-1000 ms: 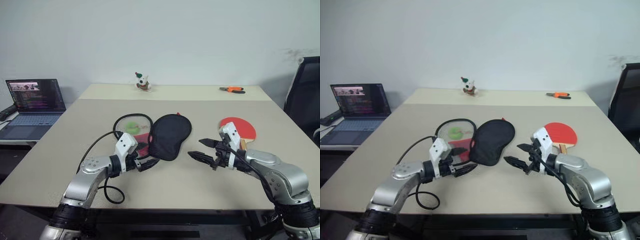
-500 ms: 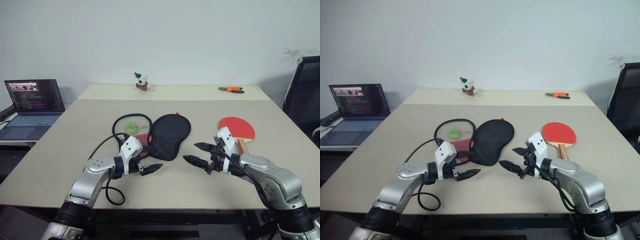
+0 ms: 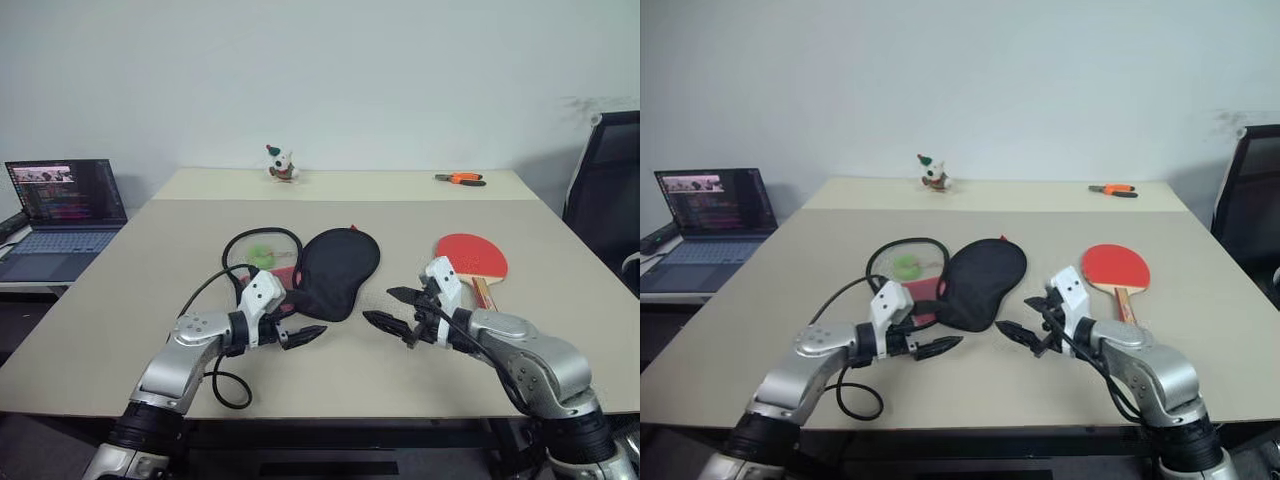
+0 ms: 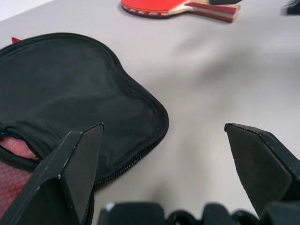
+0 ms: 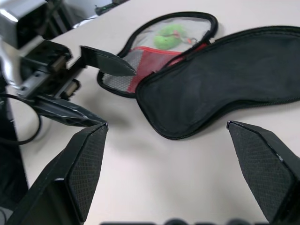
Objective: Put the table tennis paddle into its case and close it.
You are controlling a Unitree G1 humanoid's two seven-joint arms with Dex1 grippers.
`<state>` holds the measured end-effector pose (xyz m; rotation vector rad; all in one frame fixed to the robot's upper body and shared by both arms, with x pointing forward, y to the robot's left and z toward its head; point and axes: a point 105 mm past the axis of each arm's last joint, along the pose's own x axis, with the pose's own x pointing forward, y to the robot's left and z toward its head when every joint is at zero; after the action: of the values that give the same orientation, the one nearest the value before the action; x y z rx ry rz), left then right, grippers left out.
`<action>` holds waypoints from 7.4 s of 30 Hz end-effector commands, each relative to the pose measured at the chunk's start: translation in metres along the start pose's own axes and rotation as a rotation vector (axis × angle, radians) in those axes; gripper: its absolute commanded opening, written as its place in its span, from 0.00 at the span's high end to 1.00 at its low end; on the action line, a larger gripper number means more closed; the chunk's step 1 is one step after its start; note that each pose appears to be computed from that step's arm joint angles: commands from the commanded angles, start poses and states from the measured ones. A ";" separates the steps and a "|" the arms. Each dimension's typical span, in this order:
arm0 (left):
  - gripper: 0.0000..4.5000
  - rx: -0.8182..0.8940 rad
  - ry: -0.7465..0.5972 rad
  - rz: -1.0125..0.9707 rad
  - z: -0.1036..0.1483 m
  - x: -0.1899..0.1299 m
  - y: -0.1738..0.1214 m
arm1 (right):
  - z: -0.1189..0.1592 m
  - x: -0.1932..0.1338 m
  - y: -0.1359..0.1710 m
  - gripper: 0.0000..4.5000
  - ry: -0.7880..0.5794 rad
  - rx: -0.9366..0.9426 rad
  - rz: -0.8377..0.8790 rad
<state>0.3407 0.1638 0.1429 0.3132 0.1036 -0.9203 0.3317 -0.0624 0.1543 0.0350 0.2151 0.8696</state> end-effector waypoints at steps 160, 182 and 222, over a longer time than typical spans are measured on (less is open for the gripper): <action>0.00 -0.060 -0.099 -0.230 0.054 -0.021 -0.030 | -0.019 -0.066 -0.201 0.74 0.108 0.058 -0.965; 0.00 -0.075 -0.092 -0.210 0.051 -0.026 -0.031 | 0.030 0.022 -0.052 0.74 -0.106 0.239 -0.656; 0.00 -0.089 -0.073 -0.166 0.047 -0.034 -0.028 | 0.020 0.014 -0.021 0.01 -0.039 0.105 -0.300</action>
<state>0.2970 0.1567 0.1762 0.1654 0.1470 -1.1013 0.3657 -0.0637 0.1635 0.1145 0.2405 0.5217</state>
